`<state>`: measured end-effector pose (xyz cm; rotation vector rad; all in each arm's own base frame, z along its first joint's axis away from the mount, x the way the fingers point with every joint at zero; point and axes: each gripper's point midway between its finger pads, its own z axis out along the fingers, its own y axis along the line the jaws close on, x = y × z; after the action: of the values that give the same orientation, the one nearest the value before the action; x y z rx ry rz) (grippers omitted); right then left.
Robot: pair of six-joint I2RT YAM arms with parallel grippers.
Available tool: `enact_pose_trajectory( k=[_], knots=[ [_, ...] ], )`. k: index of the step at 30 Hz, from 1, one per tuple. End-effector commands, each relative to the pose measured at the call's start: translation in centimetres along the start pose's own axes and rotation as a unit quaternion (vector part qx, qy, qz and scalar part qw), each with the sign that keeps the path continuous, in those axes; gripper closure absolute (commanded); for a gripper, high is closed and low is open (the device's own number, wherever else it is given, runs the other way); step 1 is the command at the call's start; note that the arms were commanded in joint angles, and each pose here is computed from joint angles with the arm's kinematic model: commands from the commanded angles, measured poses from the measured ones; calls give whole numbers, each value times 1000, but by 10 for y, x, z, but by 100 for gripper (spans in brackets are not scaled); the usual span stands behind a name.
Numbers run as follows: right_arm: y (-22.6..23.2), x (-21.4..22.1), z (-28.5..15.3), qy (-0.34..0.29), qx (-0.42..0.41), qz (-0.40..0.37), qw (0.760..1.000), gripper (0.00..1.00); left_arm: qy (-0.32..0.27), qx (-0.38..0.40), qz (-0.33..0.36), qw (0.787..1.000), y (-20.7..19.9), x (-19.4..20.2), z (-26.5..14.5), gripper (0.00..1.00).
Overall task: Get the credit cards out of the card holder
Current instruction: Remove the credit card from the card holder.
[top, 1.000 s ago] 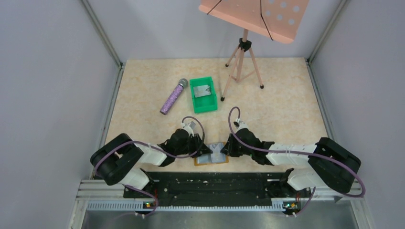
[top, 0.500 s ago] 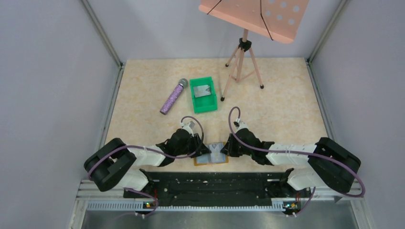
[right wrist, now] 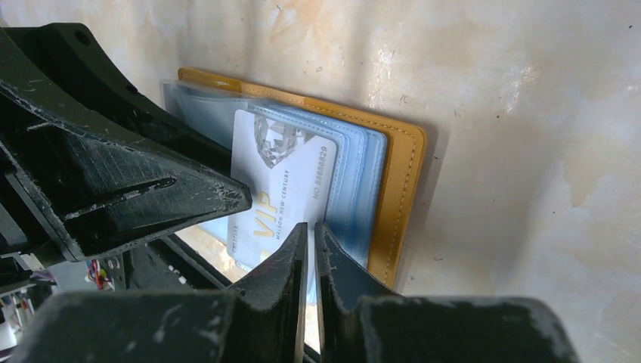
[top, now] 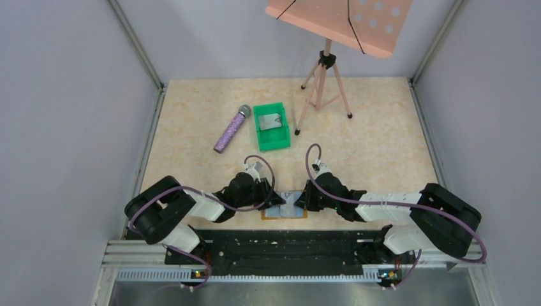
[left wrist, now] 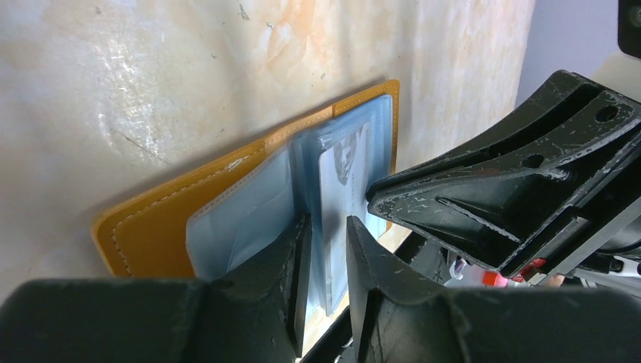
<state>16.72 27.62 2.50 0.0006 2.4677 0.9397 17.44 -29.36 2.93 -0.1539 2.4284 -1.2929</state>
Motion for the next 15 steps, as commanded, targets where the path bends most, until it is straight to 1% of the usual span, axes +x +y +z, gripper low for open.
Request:
enact_pose_trajectory(
  k=[1,3,5,7,9,10,15],
  knots=[
    [-29,21,-1,33,43,4,999,93,7,6,1,1000,2,6,-1,73],
    [-31,22,-1,35,45,4,998,93,6,7,-1,1000,0,5,-2,80],
    [-33,24,0,36,49,5,998,93,5,11,-2,1000,-2,5,-3,84],
    [-36,24,-1,35,56,5,998,93,3,11,-7,1000,-1,6,-5,84],
    [-40,23,-1,32,66,2,997,93,-2,6,-9,1000,1,5,-7,77],
    [-40,23,-1,32,67,1,997,93,-5,3,-8,1000,2,4,-7,76],
    [-41,23,-2,32,67,-1,997,94,6,34,0,999,-15,4,-8,81]
  ],
)
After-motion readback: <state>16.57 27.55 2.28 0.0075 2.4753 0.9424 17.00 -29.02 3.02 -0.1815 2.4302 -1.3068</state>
